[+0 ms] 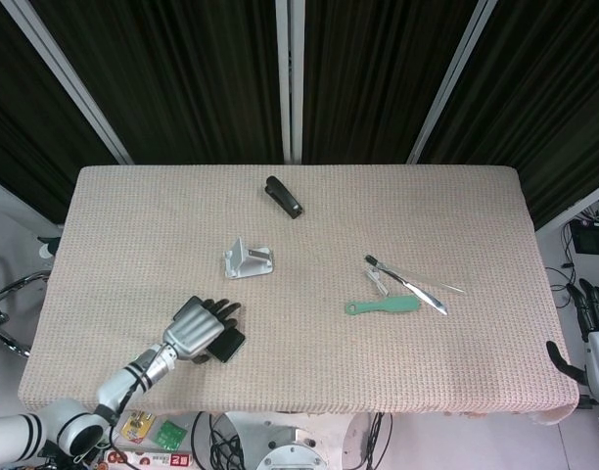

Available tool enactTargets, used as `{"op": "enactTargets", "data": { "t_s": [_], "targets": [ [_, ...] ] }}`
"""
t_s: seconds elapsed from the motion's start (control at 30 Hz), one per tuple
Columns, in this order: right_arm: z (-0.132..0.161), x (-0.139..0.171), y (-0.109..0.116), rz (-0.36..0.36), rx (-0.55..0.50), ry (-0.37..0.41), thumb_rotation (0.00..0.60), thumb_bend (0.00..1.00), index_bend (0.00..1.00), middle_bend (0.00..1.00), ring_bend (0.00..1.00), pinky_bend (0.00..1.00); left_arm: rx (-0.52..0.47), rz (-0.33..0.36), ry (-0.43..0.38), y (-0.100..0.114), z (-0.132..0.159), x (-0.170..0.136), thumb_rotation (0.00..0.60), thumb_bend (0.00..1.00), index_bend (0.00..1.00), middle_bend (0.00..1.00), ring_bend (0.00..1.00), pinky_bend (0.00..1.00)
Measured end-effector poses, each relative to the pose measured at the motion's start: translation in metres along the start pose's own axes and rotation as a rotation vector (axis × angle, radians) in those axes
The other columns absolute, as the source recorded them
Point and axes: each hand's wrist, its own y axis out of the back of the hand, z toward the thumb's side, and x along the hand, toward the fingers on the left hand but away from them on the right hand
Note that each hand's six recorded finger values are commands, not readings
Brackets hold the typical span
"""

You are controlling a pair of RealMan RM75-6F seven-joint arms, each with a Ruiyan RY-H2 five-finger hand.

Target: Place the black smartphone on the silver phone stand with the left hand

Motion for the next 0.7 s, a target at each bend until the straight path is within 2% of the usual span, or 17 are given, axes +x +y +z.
{"op": "enactTargets", "data": {
  "t_s": [0.23, 0.3, 0.37, 0.47, 0.7],
  "targets": [
    [0.0001, 0.0005, -0.0006, 0.007, 0.005, -0.003, 0.600, 0.22, 0.00, 0.00, 0.00, 0.00, -0.008, 0.007, 0.007, 0.0008, 0.0003, -0.0001, 0.600, 0.16, 0.39, 0.06, 0.07, 0.22],
    [-0.0003, 0.0004, -0.0013, 0.013, 0.006, -0.007, 0.600, 0.22, 0.00, 0.00, 0.00, 0.00, -0.019, 0.016, 0.008, 0.0021, 0.0009, -0.0003, 0.600, 0.17, 0.41, 0.11, 0.07, 0.22],
    [-0.0004, 0.0002, -0.0019, 0.017, 0.007, -0.009, 0.600, 0.22, 0.00, 0.00, 0.00, 0.00, -0.033, 0.027, 0.007, 0.0038, 0.0015, -0.0004, 0.600, 0.19, 0.43, 0.24, 0.07, 0.22],
    [0.0000, 0.0001, -0.0029, 0.023, 0.008, -0.009, 0.600, 0.22, 0.00, 0.00, 0.00, 0.00, -0.052, 0.040, 0.005, 0.0052, 0.0021, -0.0006, 0.600, 0.21, 0.44, 0.36, 0.08, 0.22],
    [-0.0003, -0.0003, -0.0038, 0.027, 0.007, -0.012, 0.600, 0.22, 0.00, 0.00, 0.00, 0.00, -0.093, 0.072, 0.006, 0.0082, 0.0006, -0.0015, 0.600, 0.28, 0.45, 0.49, 0.15, 0.22]
  ]
}}
